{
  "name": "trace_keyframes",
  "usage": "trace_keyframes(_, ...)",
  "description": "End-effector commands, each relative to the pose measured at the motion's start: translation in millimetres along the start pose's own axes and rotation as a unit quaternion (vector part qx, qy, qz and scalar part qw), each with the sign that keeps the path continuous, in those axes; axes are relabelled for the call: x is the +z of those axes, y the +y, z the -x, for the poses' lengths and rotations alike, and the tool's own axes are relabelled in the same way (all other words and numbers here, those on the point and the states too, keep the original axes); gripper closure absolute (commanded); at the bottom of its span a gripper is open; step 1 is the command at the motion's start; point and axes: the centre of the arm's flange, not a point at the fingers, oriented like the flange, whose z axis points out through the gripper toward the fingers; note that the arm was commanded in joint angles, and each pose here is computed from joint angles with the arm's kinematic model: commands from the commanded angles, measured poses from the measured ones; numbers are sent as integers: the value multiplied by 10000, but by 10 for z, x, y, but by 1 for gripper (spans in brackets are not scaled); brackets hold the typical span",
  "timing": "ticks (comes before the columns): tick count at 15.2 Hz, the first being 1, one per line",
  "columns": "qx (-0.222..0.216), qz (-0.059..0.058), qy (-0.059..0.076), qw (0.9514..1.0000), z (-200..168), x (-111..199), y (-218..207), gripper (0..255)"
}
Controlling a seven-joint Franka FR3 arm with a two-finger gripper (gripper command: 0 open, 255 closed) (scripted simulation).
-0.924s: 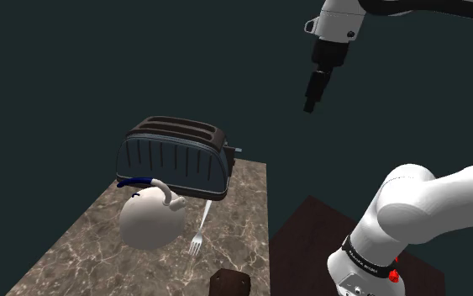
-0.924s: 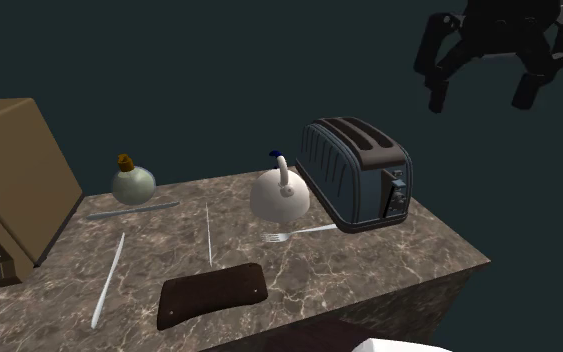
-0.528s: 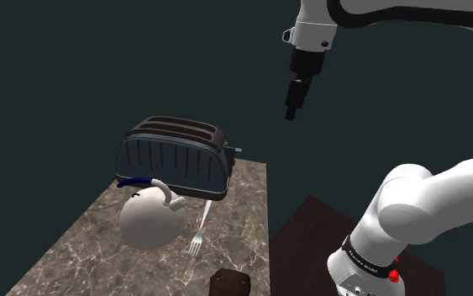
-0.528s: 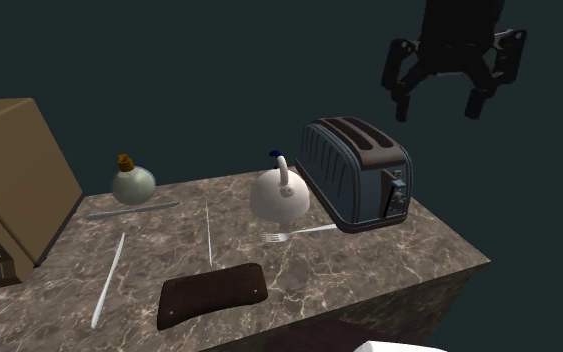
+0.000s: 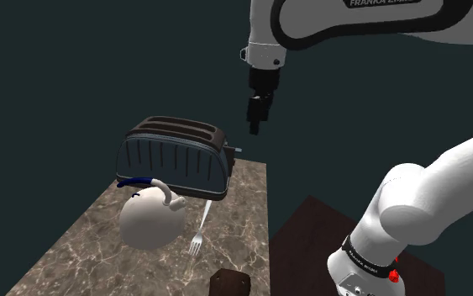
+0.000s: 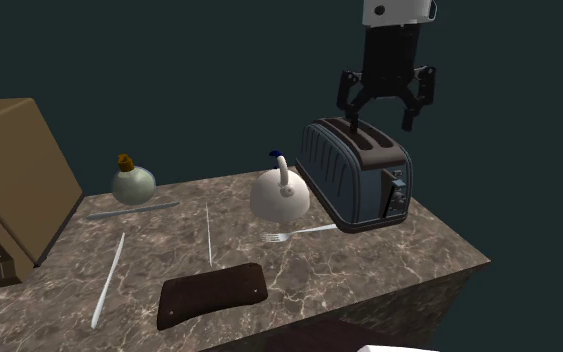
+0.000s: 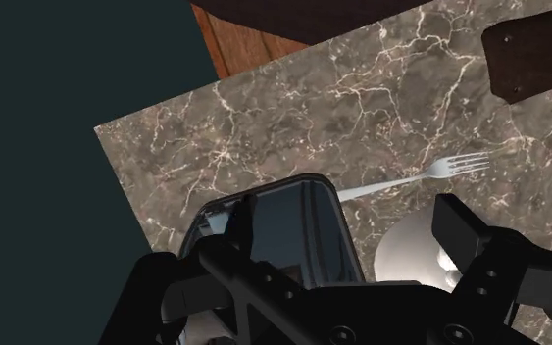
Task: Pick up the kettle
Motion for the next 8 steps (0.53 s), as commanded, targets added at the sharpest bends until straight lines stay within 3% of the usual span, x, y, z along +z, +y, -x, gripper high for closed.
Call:
trace_keyframes(1, -112, -16, -60, 9999, -227, 152, -167, 0)
trace_keyframes(8, -494, -60, -276, 9984, -948, 578, -655, 0)
